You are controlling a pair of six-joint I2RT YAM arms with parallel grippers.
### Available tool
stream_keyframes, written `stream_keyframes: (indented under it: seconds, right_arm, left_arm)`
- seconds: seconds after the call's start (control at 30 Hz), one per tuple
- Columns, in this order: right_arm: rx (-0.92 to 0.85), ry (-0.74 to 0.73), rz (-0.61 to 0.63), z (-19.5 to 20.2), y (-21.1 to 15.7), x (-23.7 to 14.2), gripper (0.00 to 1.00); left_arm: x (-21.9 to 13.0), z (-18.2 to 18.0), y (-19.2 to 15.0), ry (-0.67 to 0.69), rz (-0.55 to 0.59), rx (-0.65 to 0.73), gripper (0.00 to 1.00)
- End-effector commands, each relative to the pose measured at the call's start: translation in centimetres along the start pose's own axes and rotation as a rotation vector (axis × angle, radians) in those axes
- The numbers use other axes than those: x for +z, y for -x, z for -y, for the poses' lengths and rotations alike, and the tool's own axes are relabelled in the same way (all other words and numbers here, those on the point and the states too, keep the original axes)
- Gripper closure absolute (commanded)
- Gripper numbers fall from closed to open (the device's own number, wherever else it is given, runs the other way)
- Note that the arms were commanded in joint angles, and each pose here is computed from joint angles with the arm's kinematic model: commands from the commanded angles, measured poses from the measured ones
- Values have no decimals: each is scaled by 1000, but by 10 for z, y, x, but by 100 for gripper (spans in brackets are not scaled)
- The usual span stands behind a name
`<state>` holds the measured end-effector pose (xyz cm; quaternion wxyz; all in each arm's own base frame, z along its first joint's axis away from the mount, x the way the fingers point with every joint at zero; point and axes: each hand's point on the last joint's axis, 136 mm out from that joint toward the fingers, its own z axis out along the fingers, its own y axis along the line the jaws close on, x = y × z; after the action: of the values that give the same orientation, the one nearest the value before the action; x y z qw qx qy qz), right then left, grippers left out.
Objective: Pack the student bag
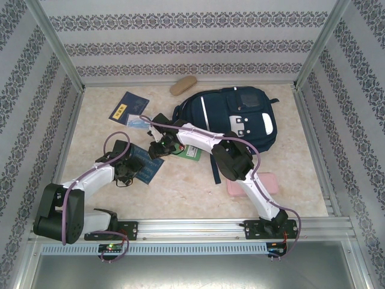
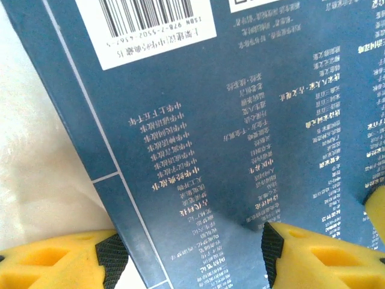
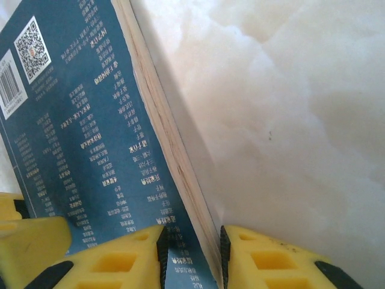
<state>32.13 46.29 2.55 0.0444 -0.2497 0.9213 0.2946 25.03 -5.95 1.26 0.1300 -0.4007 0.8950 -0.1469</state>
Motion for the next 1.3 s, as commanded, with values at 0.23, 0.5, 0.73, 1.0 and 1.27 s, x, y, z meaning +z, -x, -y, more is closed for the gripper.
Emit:
stream_keyframes:
  seconds: [0.23,0.5,0.73,1.0,1.27]
  right_arm:
    - [42,151,-68,-32,-16,19,68]
    - [45,149,-64,-32,-14,19,68]
    - [44,139,-60,-32,-13,16,67]
    - [50,105,-22,-26,-6,3,64]
    - [48,6,190,-14,41,-80,53]
  left_arm:
    - [-41,92,34,-538,115,-19,40]
    - [-74,97,42,-673,222,-23,47]
    - [-69,99,40,-653,197,-6,52]
    - [-48,68,34,-452,170,25,69]
    - [-61,58,36,-399,212,61,100]
